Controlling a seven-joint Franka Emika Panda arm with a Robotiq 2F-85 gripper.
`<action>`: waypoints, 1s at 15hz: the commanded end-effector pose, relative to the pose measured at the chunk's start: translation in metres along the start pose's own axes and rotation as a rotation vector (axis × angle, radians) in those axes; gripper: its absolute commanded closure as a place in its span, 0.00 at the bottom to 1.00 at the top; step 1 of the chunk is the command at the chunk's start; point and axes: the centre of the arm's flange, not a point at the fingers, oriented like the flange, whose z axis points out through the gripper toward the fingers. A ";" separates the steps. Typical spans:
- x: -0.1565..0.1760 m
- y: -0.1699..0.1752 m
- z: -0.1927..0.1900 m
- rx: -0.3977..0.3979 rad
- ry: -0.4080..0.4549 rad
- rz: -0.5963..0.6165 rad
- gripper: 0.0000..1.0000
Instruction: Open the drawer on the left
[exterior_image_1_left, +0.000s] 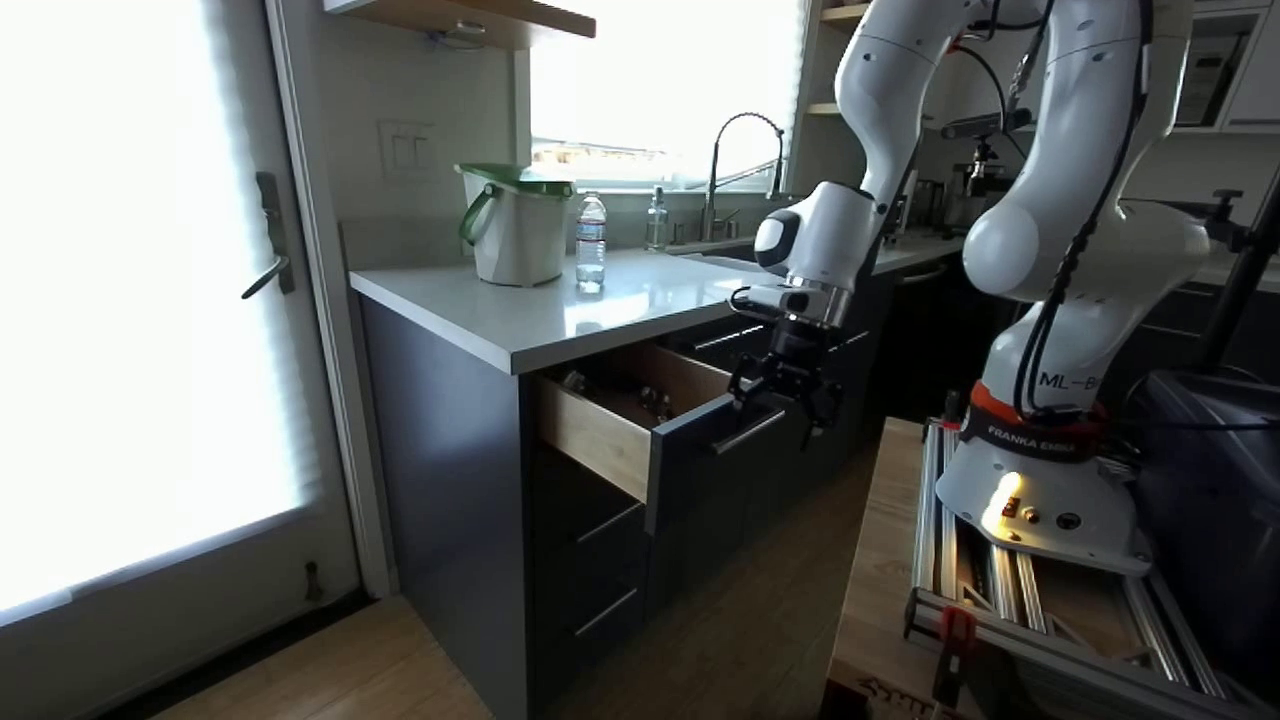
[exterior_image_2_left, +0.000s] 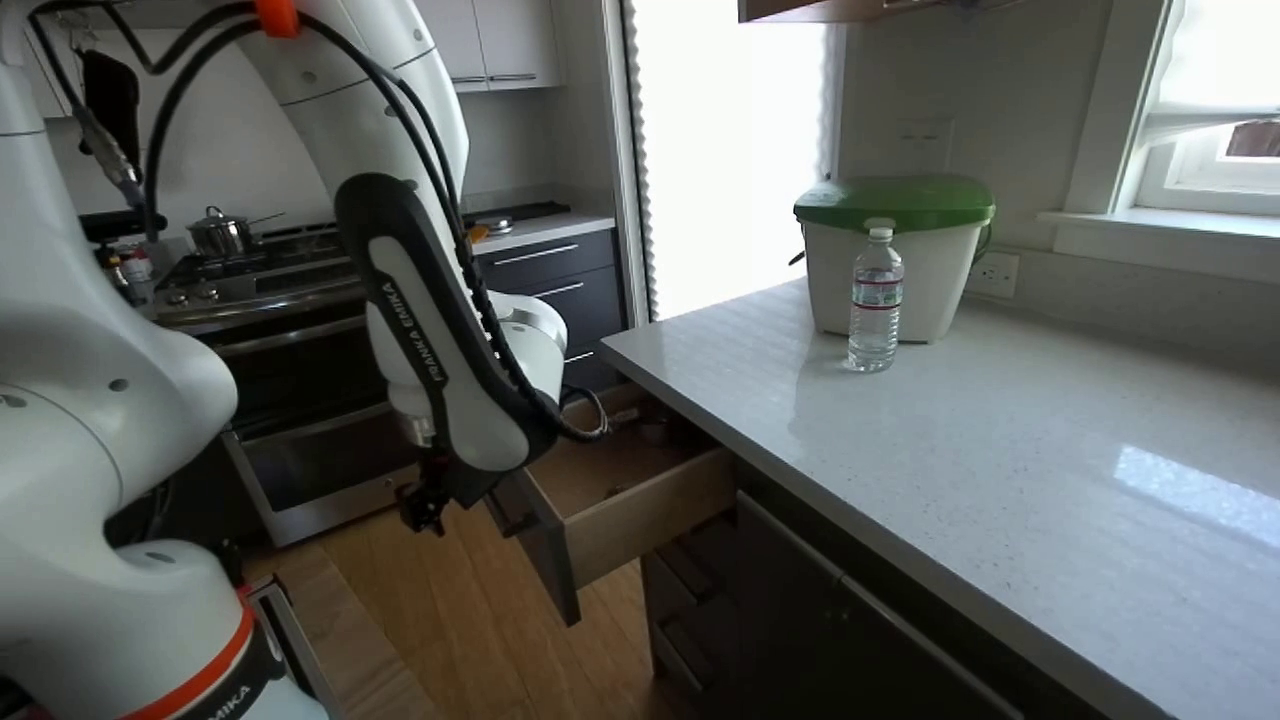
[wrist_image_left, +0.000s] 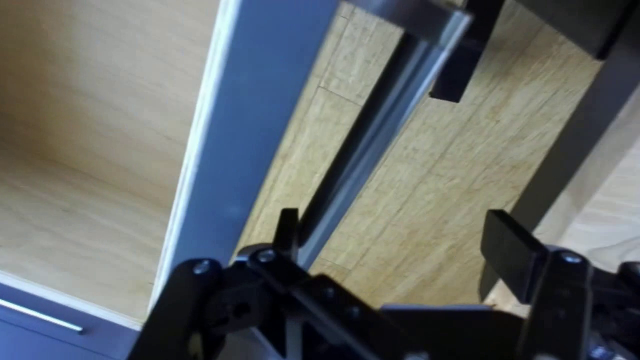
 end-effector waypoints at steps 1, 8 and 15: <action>-0.003 -0.001 -0.016 0.106 -0.083 -0.085 0.00; 0.021 0.007 -0.036 0.067 -0.132 -0.085 0.00; 0.006 0.016 -0.087 0.119 -0.084 0.229 0.00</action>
